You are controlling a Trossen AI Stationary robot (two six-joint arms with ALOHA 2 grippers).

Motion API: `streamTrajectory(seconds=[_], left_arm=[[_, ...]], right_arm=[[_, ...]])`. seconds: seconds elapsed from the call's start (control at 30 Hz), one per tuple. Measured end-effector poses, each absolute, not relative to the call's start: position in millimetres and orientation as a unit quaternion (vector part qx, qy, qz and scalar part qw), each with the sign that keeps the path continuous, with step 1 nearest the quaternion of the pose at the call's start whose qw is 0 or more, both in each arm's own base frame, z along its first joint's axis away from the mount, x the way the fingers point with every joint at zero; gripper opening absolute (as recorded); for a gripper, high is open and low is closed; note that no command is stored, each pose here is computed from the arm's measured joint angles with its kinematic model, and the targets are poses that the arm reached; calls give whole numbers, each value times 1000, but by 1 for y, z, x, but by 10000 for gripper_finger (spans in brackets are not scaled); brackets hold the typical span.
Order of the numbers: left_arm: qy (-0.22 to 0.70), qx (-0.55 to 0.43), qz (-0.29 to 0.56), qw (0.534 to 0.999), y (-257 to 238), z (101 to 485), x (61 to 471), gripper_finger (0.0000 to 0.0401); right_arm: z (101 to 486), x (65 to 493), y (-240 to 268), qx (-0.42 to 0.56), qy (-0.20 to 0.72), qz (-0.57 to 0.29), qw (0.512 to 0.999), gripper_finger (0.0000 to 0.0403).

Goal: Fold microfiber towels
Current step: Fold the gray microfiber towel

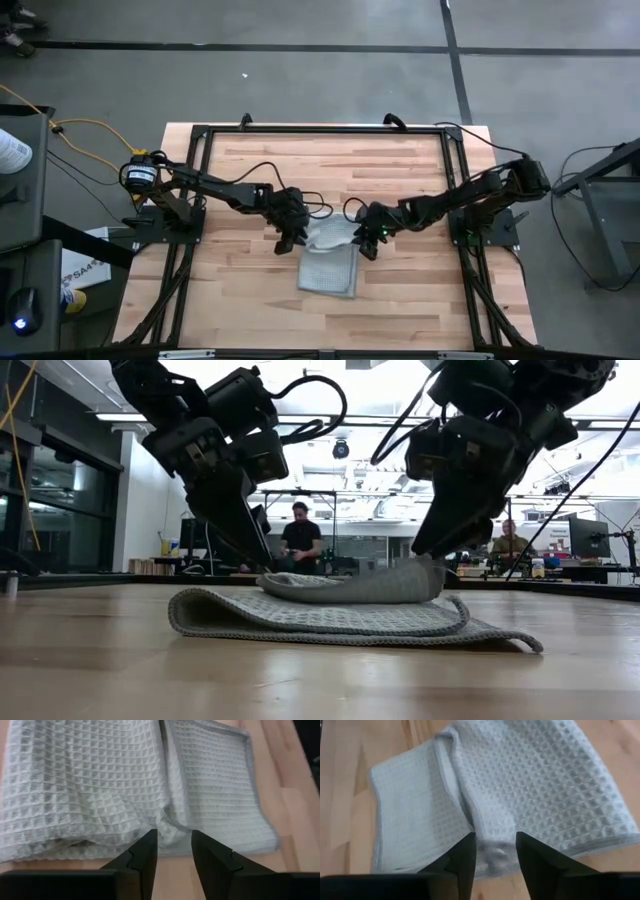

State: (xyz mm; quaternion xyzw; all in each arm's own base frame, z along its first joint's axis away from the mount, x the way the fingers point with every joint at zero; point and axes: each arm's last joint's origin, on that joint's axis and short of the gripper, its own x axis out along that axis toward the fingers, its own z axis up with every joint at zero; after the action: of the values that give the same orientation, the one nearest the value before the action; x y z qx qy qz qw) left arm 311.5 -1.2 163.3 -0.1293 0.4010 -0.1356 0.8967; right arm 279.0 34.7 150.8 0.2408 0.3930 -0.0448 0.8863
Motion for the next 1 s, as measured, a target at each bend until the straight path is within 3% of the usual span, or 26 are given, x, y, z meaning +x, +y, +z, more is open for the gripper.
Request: streamTrajectory(seconds=[0.37, 0.6, 0.8, 1.0], left_arm=[[398, -159, -168, 888, -3, 165, 311, 122], [378, -154, -164, 898, -2, 168, 315, 122], [376, -116, -89, 915, 3, 167, 316, 122], [386, -129, -114, 906, -2, 166, 314, 122]], right_arm=[[153, 279, 50, 233, 381, -30, 894, 169], [154, 280, 50, 230, 371, -38, 899, 163], [157, 282, 50, 234, 355, -33, 905, 156], [157, 282, 50, 234, 354, -33, 905, 155]])
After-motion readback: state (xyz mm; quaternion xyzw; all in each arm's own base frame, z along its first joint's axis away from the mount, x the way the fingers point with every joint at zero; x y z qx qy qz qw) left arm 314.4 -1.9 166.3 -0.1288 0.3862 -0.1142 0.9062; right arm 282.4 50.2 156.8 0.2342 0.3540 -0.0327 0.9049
